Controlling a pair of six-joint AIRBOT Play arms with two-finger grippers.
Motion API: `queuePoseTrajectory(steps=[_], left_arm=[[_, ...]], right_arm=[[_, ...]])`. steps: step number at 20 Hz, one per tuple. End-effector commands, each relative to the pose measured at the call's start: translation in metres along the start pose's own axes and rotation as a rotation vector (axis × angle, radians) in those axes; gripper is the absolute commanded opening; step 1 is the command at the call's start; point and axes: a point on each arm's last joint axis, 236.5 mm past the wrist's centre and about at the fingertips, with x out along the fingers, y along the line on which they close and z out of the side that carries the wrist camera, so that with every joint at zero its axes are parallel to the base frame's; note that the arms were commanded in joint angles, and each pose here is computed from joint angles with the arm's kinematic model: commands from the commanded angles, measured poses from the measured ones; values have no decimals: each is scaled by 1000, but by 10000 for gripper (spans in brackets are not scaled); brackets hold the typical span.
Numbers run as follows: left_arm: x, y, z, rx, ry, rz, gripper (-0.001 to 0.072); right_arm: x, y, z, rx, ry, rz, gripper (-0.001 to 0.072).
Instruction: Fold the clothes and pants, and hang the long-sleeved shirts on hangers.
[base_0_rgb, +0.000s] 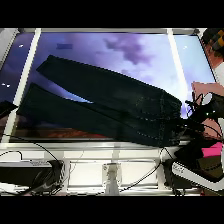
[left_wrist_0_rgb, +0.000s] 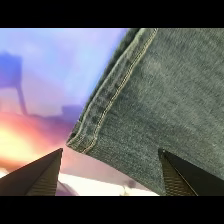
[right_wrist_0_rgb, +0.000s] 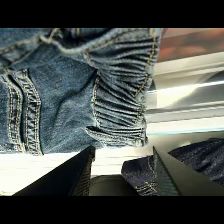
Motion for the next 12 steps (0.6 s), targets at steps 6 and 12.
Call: queuePoseTrajectory(steps=[6,12], left_arm=[[29,10,-19,-48,68,-31,620],[42,3,-15,-12,75,-30,311]], right_arm=[[0,1,0,0,-2,2,427],[0,2,0,1,-3,8,427]])
